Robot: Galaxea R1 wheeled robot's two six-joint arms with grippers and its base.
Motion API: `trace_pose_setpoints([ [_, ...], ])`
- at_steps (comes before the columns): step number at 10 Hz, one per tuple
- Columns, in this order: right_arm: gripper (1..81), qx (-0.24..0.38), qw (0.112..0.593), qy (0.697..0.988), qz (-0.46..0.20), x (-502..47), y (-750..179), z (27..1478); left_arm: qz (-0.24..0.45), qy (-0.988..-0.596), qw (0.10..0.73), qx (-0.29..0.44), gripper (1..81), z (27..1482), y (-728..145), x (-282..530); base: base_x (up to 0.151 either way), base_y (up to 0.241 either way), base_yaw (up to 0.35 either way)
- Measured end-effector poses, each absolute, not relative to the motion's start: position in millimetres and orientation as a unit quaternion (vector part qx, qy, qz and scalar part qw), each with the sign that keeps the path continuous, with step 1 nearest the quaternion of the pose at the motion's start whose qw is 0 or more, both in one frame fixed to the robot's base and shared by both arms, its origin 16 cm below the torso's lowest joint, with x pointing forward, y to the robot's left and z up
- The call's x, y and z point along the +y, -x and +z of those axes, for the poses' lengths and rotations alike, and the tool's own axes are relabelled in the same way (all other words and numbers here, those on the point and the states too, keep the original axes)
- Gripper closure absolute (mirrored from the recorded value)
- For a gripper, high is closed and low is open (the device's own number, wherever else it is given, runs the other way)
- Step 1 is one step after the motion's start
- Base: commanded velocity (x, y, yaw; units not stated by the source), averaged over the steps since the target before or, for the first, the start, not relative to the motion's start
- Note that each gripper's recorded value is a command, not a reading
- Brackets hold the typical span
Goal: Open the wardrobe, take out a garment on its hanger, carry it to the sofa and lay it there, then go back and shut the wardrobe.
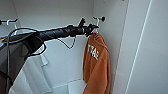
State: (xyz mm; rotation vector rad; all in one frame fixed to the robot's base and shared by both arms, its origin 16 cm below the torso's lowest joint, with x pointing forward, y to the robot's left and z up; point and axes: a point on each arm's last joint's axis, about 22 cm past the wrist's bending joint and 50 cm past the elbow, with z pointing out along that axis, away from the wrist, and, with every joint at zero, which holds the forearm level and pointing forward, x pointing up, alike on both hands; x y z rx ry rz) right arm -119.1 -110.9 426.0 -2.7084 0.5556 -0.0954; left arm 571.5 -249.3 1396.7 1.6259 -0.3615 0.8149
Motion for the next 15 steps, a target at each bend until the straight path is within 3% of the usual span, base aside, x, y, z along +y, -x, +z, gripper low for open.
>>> trace_pose_setpoints([
  [8,1.0,0.202,0.188,0.961,-0.034,-105.8,123.9,426.9,0.349,-0.696,0.602,-0.177,1.0,1383.1,-552.2,-306.2,0.0,0.0,0.0],
  [11,1.0,0.206,0.19,0.959,-0.034,-103.2,123.9,427.3,0.348,-0.652,0.648,-0.183,1.0,1398.0,-543.3,-311.0,0.0,0.0,0.0],
  [12,1.0,0.207,0.189,0.959,-0.033,-103.0,125.3,427.3,0.339,-0.652,0.656,-0.172,81.1,1399.4,-544.5,-309.3,0.0,0.0,0.0],
  [15,1.0,0.211,0.19,0.958,-0.033,-99.9,125.7,427.9,0.318,-0.649,0.676,-0.144,81.1,1385.9,-558.7,-290.6,0.0,0.0,0.0],
])
